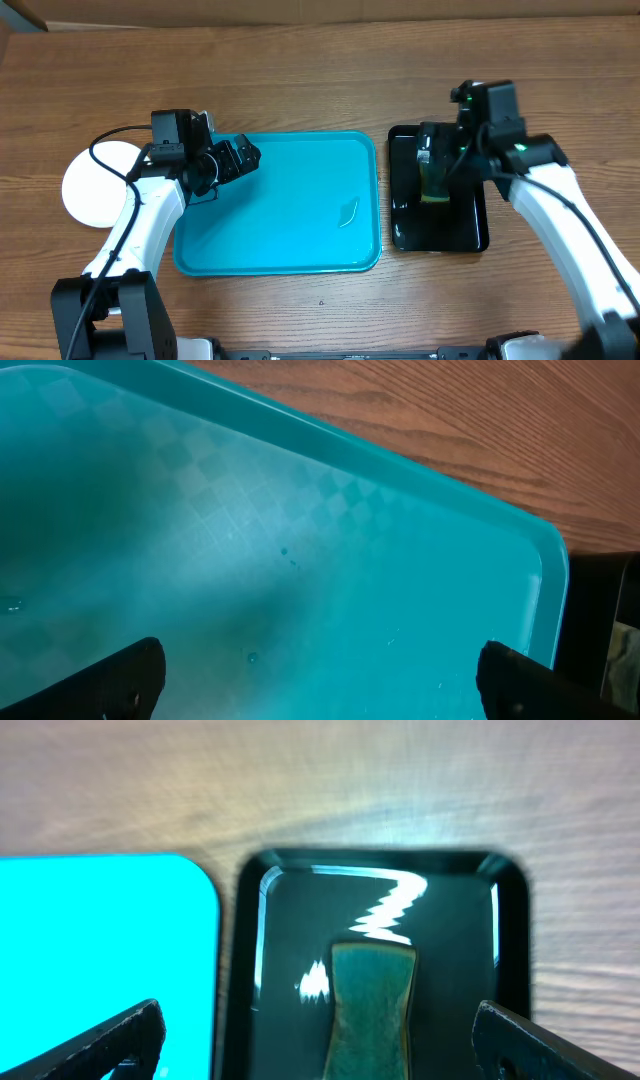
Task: Clean dirty plates on tray and stack at the side
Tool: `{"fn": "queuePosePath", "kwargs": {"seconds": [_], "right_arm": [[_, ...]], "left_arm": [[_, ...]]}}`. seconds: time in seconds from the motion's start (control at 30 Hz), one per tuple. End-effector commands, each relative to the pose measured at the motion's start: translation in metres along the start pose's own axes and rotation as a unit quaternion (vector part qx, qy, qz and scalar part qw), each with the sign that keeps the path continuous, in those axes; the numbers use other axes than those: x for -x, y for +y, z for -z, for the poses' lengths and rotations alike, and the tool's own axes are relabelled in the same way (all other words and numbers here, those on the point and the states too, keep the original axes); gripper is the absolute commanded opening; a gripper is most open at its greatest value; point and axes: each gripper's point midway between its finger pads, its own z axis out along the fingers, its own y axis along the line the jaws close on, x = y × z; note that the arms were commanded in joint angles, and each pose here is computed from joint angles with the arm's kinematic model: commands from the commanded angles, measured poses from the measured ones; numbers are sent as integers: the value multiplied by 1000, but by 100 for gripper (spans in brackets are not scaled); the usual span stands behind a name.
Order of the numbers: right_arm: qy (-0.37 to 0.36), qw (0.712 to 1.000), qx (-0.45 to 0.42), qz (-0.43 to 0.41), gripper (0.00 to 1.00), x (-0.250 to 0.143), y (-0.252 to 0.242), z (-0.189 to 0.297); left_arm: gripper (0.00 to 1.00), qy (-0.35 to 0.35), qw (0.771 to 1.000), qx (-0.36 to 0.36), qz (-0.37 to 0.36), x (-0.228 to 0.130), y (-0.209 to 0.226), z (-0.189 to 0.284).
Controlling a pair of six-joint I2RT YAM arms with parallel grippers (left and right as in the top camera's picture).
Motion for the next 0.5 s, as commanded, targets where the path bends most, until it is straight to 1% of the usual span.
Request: {"fn": "queuePosePath", "kwargs": {"seconds": [0.0, 0.27, 0.47], "right_arm": [[-65, 998, 19, 7, 100, 21, 11, 44], [-186, 981, 47, 15, 100, 41, 21, 134], [-290, 954, 71, 23, 100, 40, 26, 217]], "left_arm": [[100, 4, 1000, 6, -11, -2, 2, -3], [100, 4, 1000, 6, -11, -2, 2, -3], [100, 4, 1000, 6, -11, -2, 2, -3]]}}
